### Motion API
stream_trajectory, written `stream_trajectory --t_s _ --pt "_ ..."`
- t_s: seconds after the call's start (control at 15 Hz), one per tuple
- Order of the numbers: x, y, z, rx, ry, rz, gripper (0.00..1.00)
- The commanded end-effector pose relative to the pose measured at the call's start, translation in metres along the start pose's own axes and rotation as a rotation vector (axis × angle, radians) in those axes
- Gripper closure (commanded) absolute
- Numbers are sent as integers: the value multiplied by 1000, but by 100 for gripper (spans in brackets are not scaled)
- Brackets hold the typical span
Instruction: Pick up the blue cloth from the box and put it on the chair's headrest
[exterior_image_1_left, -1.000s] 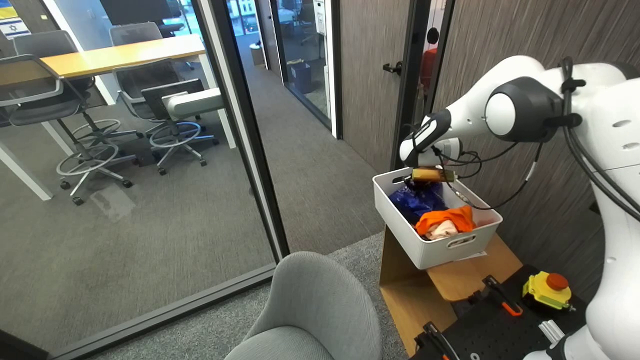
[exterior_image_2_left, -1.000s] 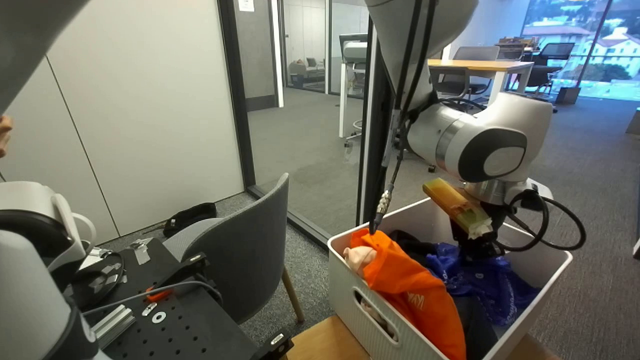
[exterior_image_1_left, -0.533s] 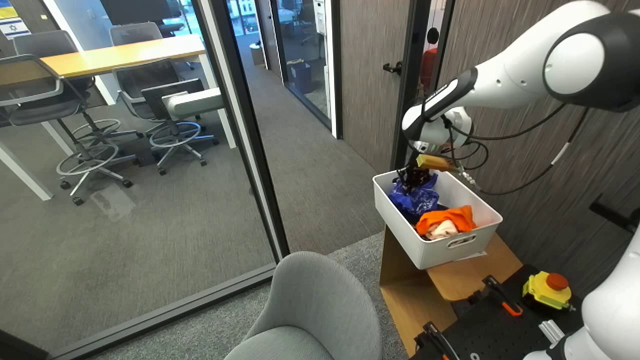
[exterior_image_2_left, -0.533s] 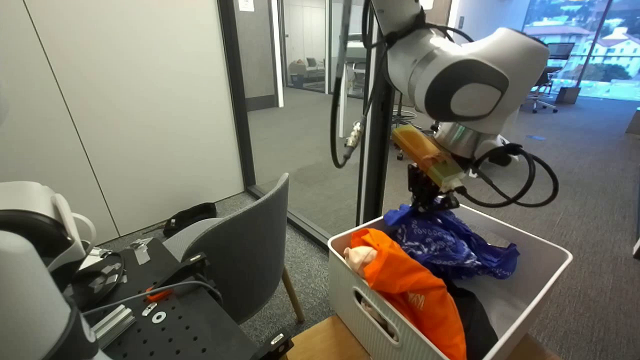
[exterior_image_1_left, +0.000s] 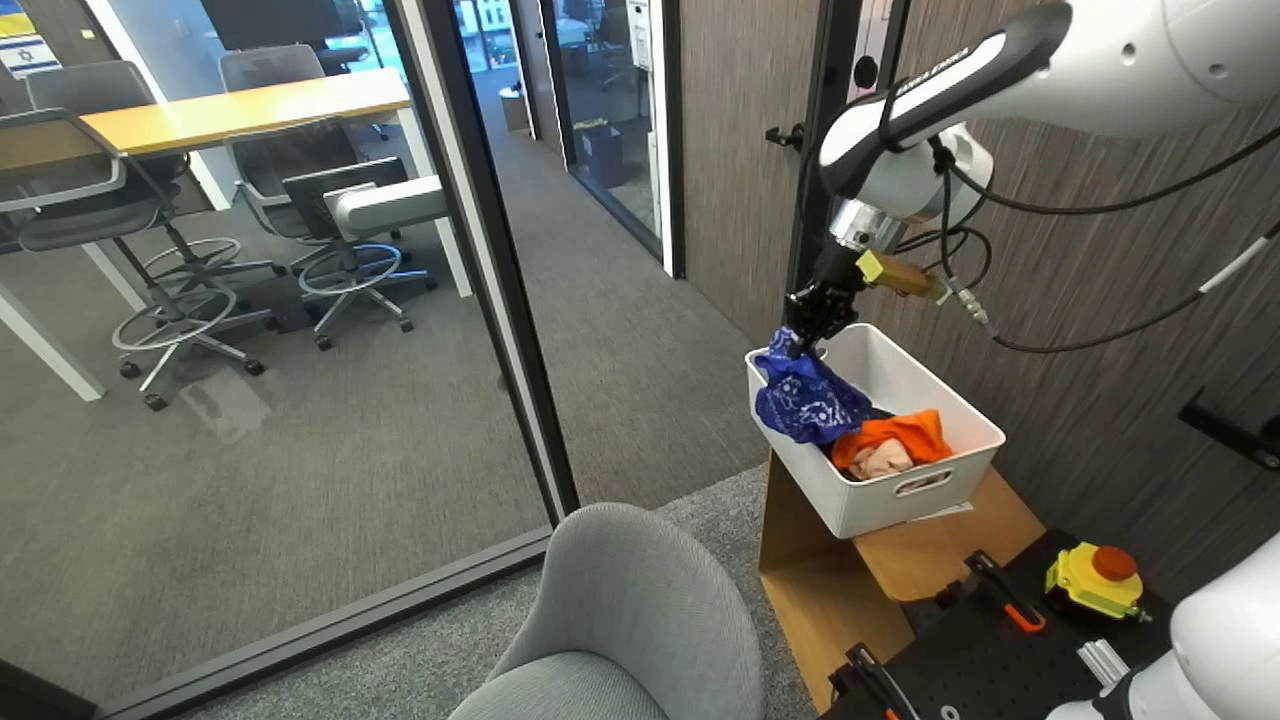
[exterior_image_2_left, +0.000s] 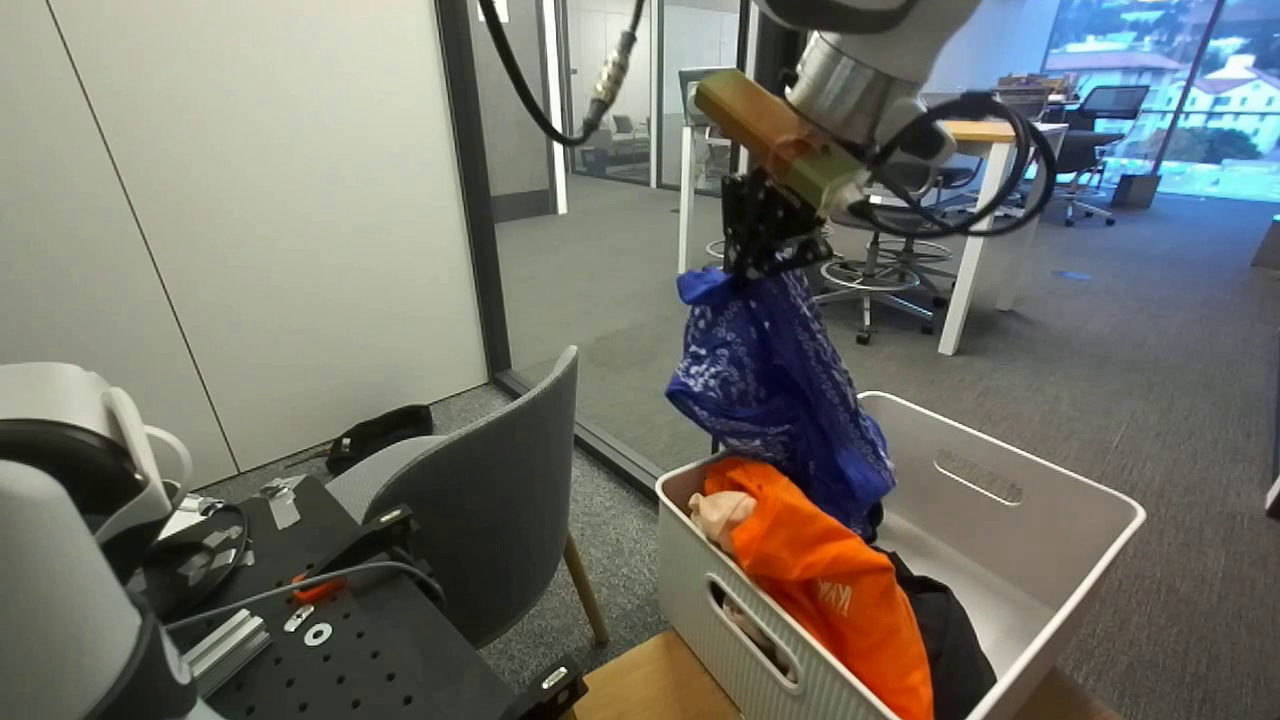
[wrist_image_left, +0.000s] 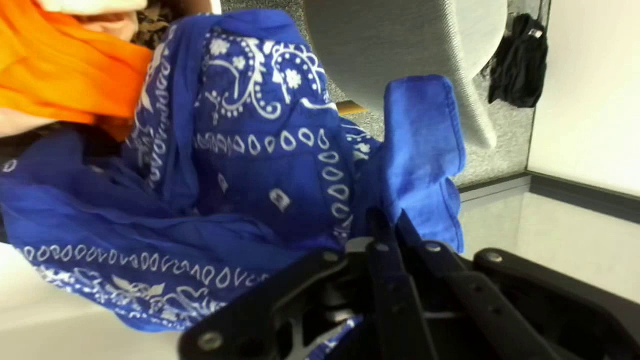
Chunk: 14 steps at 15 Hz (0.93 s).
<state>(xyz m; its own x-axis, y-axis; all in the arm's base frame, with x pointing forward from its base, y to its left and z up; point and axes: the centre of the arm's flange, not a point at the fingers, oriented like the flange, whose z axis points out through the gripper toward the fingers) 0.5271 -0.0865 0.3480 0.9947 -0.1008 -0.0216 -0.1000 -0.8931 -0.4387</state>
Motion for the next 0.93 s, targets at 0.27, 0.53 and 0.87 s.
stream_trajectory --t_s 0.27,0.53,0.87 --pt "-76 -165 -80 54 4 -326 94" --pt "-101 -246 -81 74 -41 -499 94" --pt "-122 -304 -49 104 -121 -636 94"
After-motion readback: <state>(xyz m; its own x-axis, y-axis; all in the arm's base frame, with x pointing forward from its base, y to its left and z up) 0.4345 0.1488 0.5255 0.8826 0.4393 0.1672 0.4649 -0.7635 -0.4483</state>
